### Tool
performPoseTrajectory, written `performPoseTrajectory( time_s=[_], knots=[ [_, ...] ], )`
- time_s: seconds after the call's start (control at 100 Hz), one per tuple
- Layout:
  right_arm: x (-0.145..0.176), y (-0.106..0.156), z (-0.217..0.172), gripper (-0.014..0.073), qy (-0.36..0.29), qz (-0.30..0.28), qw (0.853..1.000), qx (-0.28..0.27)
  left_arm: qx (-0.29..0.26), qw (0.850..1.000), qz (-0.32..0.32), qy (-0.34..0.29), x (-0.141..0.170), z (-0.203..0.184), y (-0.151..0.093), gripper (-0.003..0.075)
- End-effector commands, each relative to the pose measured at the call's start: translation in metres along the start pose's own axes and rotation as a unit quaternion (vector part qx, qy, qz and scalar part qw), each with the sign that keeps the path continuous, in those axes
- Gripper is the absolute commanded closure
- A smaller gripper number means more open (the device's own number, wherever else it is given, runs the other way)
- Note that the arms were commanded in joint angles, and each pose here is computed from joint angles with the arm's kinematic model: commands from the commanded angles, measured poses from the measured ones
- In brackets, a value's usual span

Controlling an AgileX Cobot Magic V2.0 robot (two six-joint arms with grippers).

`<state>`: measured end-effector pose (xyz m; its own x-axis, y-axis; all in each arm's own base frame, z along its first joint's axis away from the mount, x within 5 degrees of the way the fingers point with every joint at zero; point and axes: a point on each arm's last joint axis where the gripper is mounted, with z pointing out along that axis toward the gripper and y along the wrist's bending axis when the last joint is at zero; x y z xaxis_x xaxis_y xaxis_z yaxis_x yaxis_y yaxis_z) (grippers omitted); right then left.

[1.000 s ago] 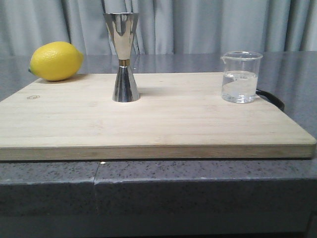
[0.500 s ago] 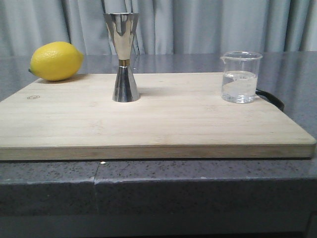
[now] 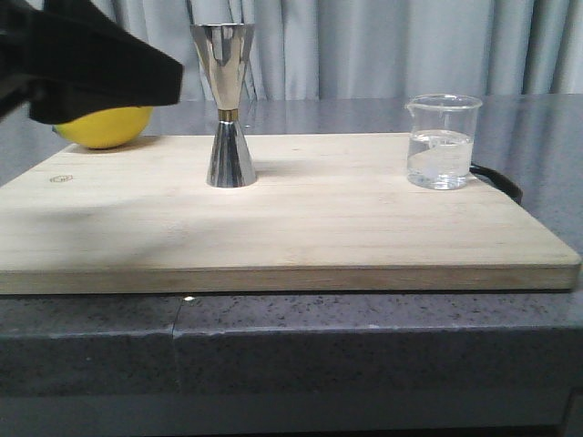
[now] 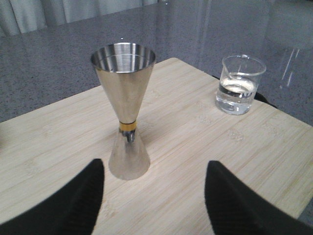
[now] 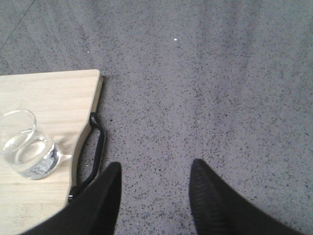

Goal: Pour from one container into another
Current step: 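Reach the left gripper down to the silver jigger and grasp it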

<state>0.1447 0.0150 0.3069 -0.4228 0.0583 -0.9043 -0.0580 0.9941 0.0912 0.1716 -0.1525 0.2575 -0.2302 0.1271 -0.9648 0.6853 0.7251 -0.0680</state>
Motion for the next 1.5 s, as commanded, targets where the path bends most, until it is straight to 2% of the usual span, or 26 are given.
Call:
performPoseTrajectory(
  time_s=[0.0,0.3,0.41,0.64,1.16,1.28,1.38,1.39,1.41,1.49],
  knots=[
    [-0.018,0.001,-0.004,0.0295,-0.058,-0.006,0.998,-0.003,0.022,0.997,-0.011,-0.072,-0.016,0.011,-0.005,0.0204],
    [-0.019,0.001,-0.004,0.0295,-0.06,-0.006,0.998,-0.003,0.034,0.993,-0.02,-0.114,0.002,0.047,0.0,0.0204],
    [-0.019,0.001,-0.004,0.0295,-0.06,-0.006,0.998,-0.003,0.017,0.991,-0.005,-0.131,0.005,0.055,0.003,0.0204],
    [-0.019,0.001,-0.004,0.0295,-0.06,-0.006,0.998,-0.003,-0.014,0.99,0.006,-0.138,0.0,0.07,0.01,0.0204],
    [-0.019,0.001,-0.004,0.0295,-0.06,-0.006,0.998,-0.003,-0.033,0.991,-0.013,-0.131,0.003,0.101,0.016,0.0213],
    [-0.019,0.001,-0.004,0.0295,-0.06,-0.006,0.998,-0.003,-0.039,0.991,-0.003,-0.129,0.004,0.102,0.017,0.0299],
    [-0.019,0.001,-0.004,0.0295,-0.06,-0.006,0.998,-0.003,-0.042,0.989,0.003,-0.142,0.001,0.101,0.017,0.0428],
    [-0.019,0.001,-0.004,0.0295,-0.06,-0.006,0.998,-0.003,-0.042,0.989,0.003,-0.145,0.001,0.101,0.017,0.0459],
    [-0.019,0.001,-0.004,0.0295,-0.06,-0.006,0.998,-0.003,-0.041,0.988,0.003,-0.149,0.0,0.101,0.017,0.0468],
    [-0.019,0.001,-0.004,0.0295,-0.06,-0.006,0.998,-0.003,-0.041,0.985,0.005,-0.167,-0.003,0.1,0.017,0.0603]
  ],
)
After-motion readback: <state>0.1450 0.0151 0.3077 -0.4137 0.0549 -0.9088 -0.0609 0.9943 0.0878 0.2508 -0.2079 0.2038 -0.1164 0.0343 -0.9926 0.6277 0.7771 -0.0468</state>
